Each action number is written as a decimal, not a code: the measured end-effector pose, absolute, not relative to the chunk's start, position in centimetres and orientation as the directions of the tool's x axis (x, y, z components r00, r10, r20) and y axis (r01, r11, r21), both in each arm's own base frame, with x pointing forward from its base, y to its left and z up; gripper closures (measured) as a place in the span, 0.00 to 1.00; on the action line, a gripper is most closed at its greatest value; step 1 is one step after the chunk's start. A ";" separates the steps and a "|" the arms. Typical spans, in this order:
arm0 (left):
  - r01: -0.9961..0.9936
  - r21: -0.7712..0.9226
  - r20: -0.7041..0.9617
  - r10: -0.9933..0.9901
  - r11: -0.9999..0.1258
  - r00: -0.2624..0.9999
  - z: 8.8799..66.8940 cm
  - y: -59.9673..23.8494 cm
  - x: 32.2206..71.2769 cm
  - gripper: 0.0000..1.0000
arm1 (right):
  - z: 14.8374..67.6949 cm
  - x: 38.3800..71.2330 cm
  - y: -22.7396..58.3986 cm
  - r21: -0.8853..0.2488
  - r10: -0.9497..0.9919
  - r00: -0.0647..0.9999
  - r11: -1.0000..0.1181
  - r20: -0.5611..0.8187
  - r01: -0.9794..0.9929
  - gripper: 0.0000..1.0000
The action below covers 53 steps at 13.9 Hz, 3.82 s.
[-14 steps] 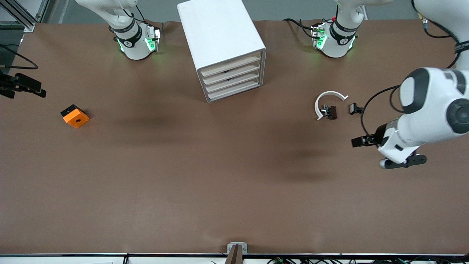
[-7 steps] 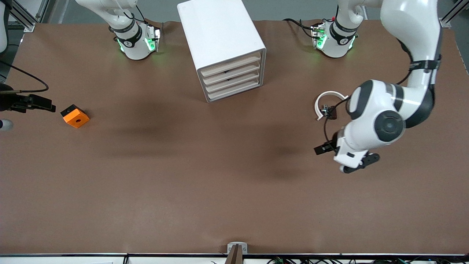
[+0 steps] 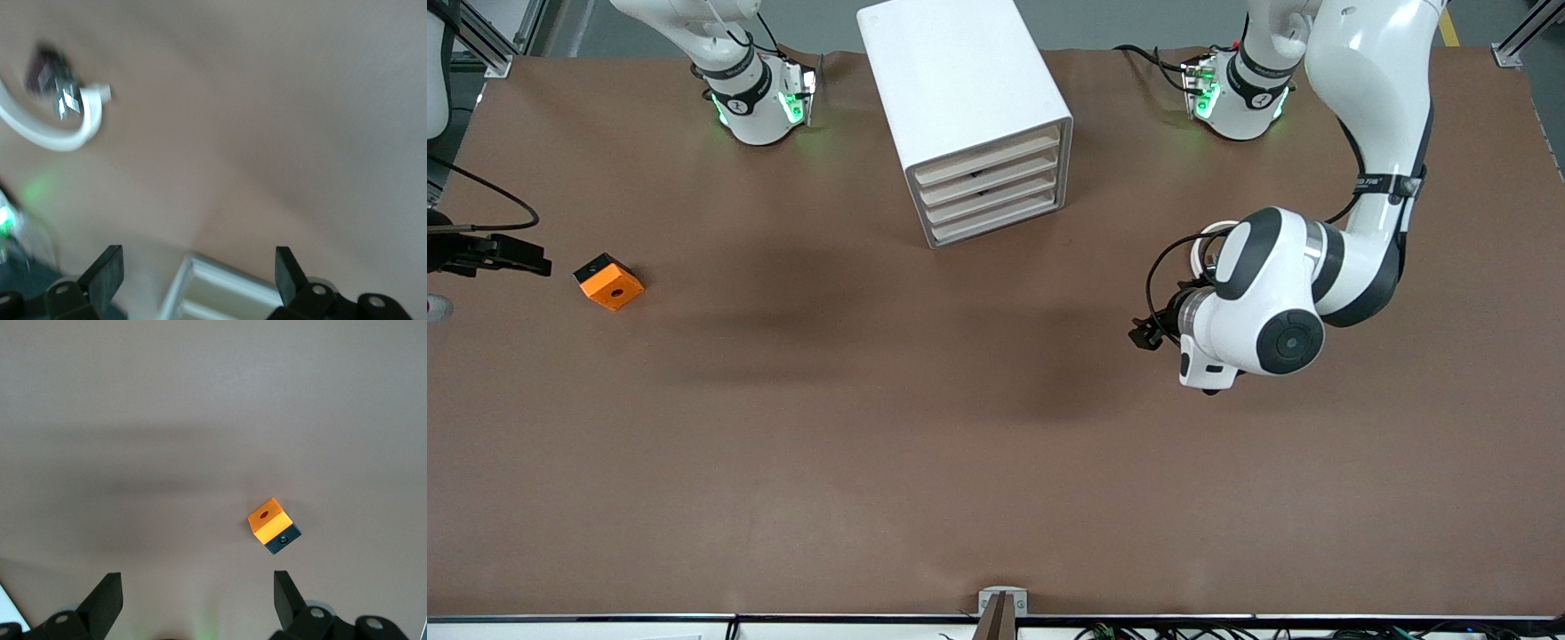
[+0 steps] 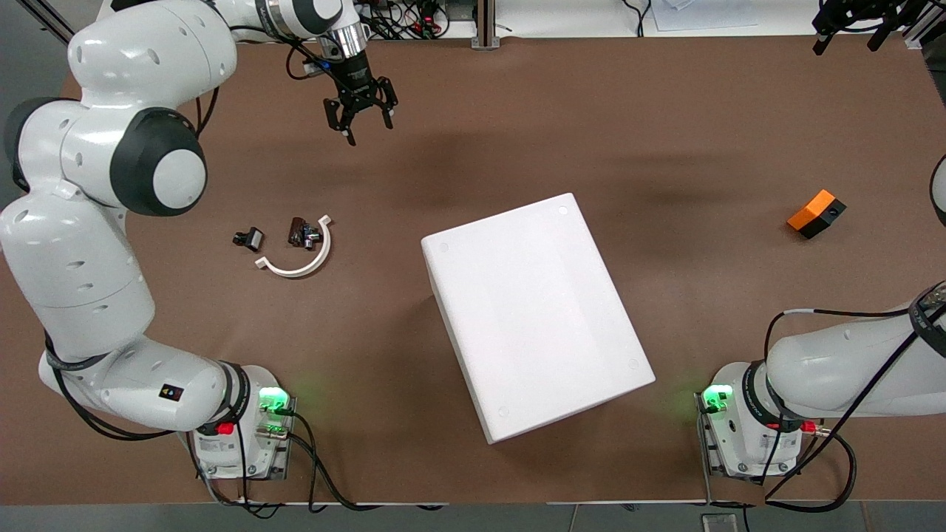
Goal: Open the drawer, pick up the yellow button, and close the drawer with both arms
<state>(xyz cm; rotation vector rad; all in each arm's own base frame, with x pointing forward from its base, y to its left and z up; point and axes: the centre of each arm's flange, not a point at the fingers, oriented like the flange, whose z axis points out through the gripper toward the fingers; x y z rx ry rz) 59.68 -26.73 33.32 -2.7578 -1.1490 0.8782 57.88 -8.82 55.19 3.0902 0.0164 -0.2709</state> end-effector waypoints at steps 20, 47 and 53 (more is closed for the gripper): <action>0.192 -0.970 -0.190 0.953 -0.146 -0.235 25.6 -37.0 48.9 0.37 | 55.0 57.9 -9.2 -0.008 -0.090 0.982 -0.996 -0.169 -0.092 0.00; 0.011 -0.995 -0.103 0.984 -0.102 -0.143 21.6 -43.5 40.4 0.84 | 55.4 58.6 2.5 0.040 -0.429 0.889 -0.903 -0.160 -0.428 0.00; 0.019 -0.995 -0.102 0.975 -0.100 -0.200 21.4 -41.5 42.6 0.85 | 55.7 57.1 15.1 0.066 -0.562 0.819 -0.827 -0.115 -0.558 0.00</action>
